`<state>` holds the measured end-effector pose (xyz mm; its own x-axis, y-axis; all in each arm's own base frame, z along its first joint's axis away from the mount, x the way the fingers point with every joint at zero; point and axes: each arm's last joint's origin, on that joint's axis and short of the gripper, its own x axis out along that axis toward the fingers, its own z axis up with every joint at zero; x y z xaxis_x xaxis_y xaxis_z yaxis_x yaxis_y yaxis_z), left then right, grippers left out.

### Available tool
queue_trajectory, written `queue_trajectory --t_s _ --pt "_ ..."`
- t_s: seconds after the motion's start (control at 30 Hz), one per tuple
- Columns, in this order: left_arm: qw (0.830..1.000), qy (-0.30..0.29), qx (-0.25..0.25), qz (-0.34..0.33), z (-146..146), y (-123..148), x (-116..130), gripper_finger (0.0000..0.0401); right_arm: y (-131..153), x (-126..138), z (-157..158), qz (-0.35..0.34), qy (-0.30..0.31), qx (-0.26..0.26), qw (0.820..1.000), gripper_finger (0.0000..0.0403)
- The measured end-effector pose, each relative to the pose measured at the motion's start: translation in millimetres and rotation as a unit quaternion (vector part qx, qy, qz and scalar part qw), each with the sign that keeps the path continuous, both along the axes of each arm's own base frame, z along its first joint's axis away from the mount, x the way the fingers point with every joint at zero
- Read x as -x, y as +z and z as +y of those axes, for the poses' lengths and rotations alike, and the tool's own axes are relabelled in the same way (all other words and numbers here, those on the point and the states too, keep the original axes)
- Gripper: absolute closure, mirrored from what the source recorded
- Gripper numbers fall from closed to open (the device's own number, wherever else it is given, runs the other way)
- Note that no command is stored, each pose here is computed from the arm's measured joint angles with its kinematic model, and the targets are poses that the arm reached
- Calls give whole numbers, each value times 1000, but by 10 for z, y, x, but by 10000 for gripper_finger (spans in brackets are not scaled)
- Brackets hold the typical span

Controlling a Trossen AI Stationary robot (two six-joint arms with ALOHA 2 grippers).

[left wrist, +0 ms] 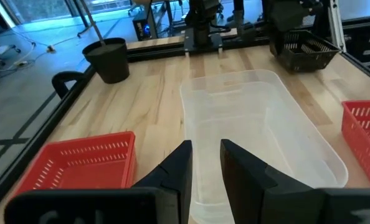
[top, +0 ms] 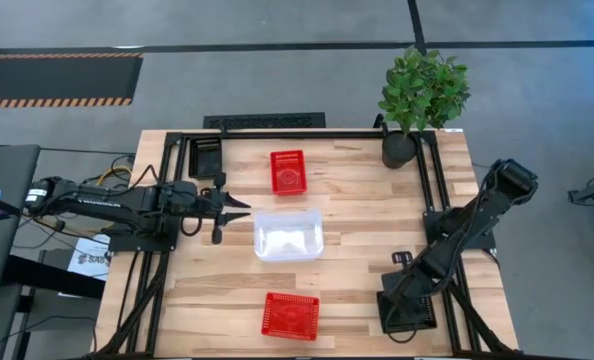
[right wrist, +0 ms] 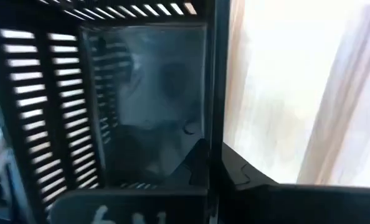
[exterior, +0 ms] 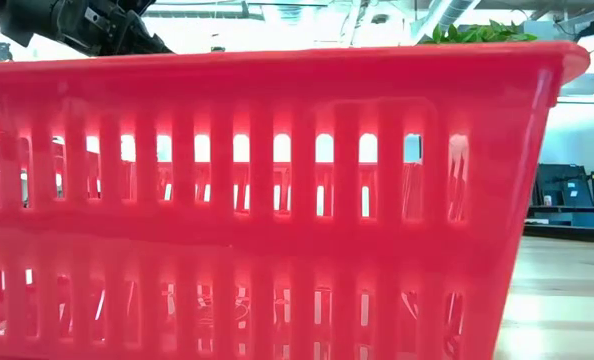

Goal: Stack baskets by color
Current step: Stack the bottom black bin on top of the top black bins

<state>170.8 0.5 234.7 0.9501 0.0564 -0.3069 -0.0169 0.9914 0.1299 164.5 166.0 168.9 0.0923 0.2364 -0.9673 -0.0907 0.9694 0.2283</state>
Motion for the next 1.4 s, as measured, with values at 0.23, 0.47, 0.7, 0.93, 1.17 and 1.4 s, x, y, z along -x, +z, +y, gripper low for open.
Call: queue_trajectory --t_s 0.23,0.47,0.7,0.93,1.17,1.4 --pt "1000 5 16 -1 0 0 0 330 270 -28 -213 -55 -28 15 998 394" --pt "999 12 37 -2 0 0 0 330 659 -143 -415 -157 -85 51 983 394" --pt "998 34 56 -5 9 1 0 330 1126 -302 -678 -295 -209 52 931 384" --pt "993 53 105 -2 9 -22 -24 330 1180 -532 -1006 -367 -230 205 878 393" --pt "985 117 125 -19 9 -15 -25 330 1244 -1006 -1321 -455 -266 294 797 395" --pt "972 206 62 -98 -15 96 -100 330 1275 -1467 -1689 -551 -322 323 699 385"
